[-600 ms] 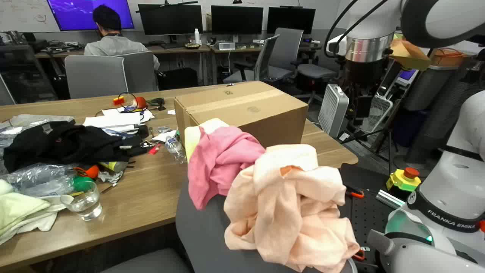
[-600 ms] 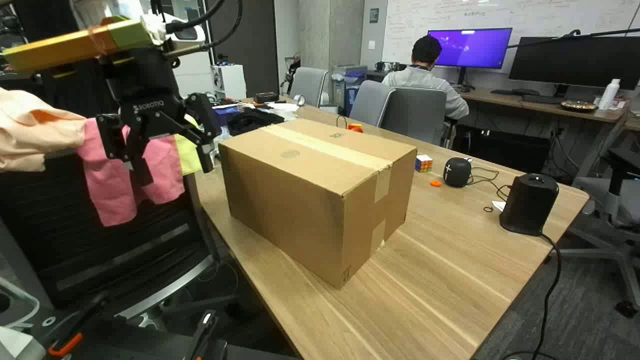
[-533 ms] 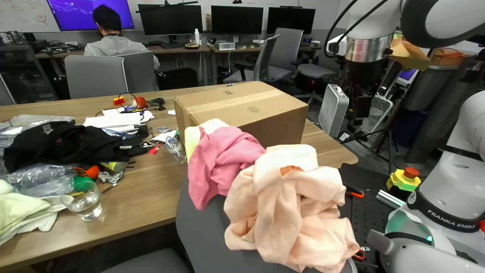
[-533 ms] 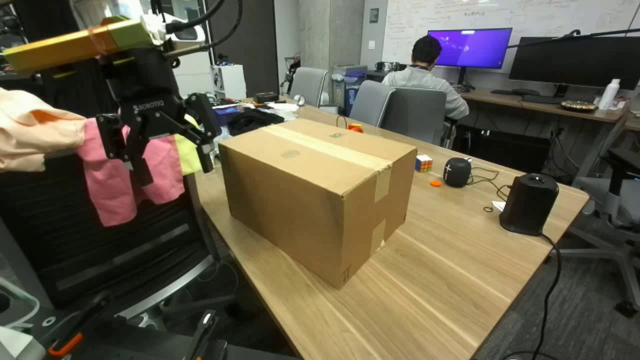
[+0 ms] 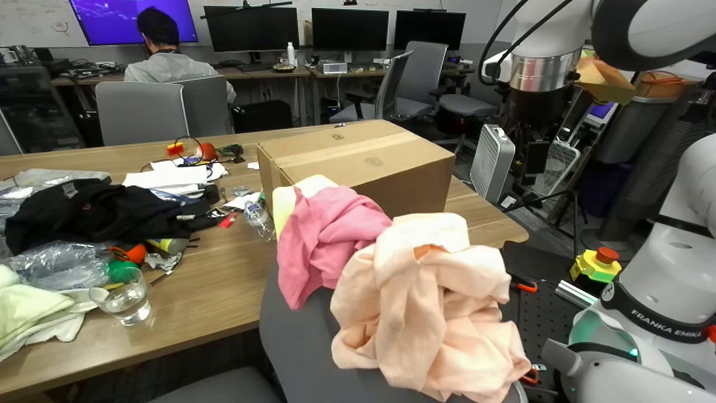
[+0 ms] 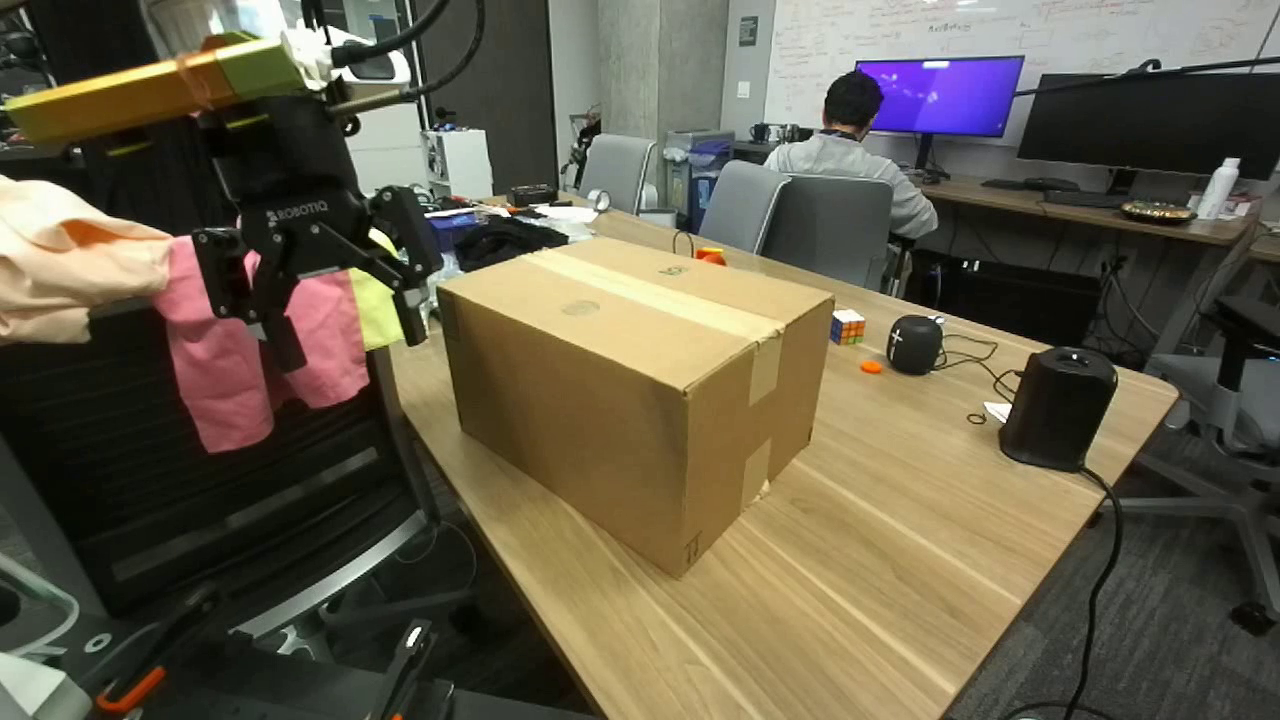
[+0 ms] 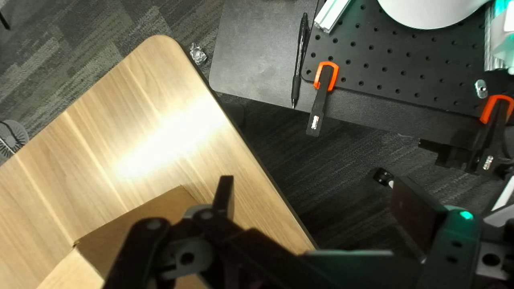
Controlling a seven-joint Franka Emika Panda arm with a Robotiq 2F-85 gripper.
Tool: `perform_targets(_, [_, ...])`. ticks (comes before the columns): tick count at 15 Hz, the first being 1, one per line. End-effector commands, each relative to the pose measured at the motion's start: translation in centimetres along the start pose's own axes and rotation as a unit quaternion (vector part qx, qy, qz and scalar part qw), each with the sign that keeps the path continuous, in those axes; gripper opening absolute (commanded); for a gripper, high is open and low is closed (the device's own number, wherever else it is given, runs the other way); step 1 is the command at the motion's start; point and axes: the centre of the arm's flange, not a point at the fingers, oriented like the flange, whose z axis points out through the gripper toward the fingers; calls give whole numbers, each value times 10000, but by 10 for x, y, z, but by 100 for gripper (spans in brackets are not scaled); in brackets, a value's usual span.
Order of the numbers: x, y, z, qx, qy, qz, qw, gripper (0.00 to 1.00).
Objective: Move the clothes from the chair headrest to the box
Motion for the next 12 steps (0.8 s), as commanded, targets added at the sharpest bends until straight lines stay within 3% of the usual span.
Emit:
perform_targets(1, [2,-3,0,-19,43,-27,10000,100])
perform_targets(4, [12,-22,-6,-117,218,-257,9994,100])
perform_targets(12, [35,-102,-42,-45,1218,-594,9908,100])
